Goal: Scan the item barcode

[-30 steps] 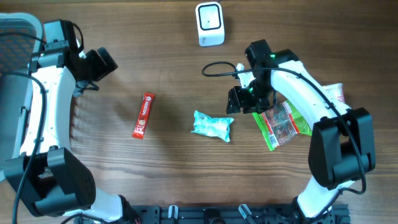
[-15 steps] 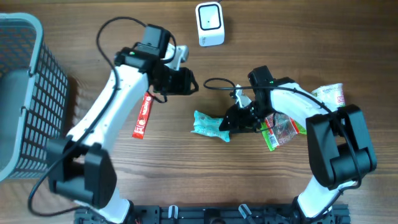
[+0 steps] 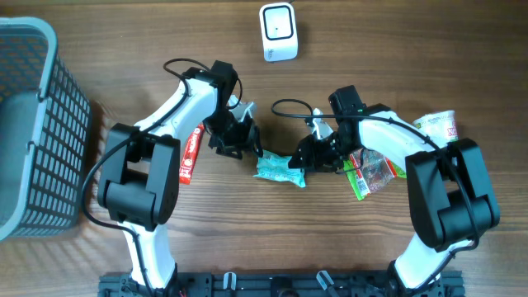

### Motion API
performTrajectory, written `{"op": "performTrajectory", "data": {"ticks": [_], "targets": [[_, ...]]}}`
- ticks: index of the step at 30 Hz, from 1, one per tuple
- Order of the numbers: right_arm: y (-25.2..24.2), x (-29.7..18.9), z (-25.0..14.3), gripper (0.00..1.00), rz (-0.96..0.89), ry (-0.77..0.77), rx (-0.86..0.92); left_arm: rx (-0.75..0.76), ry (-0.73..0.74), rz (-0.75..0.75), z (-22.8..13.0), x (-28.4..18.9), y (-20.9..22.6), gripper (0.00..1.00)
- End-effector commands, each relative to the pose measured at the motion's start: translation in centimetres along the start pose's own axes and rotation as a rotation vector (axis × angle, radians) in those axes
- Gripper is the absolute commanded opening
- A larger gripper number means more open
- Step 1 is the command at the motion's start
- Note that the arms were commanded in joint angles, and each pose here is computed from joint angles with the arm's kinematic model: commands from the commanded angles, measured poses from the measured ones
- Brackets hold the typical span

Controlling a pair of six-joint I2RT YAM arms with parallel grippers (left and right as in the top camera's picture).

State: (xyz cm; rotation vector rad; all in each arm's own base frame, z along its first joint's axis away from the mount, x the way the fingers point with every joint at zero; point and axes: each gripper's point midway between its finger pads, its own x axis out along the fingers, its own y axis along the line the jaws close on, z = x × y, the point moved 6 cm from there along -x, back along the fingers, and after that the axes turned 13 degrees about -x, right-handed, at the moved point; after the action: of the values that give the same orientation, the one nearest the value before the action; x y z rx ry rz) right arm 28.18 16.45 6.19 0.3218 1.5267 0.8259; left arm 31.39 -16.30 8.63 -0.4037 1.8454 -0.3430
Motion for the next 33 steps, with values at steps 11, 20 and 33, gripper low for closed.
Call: {"op": "performTrajectory", "data": {"ticks": [11,20,33], "targets": [[0.5,-0.4,0.2,0.51,0.024,-0.021,-0.009,0.132,-0.027,-0.197,0.5,3.8,0.4,0.54],[0.4,-0.4,0.5,0.22,0.014,-0.037,-0.024,0.137,-0.042,-0.191,0.7,3.8,0.6,0.04],[-3.2,-0.8,0.8,0.32,-0.308,-0.041,-0.088,0.046,-0.106,-0.266,2.1,-0.2,2.6,0.25]]}}
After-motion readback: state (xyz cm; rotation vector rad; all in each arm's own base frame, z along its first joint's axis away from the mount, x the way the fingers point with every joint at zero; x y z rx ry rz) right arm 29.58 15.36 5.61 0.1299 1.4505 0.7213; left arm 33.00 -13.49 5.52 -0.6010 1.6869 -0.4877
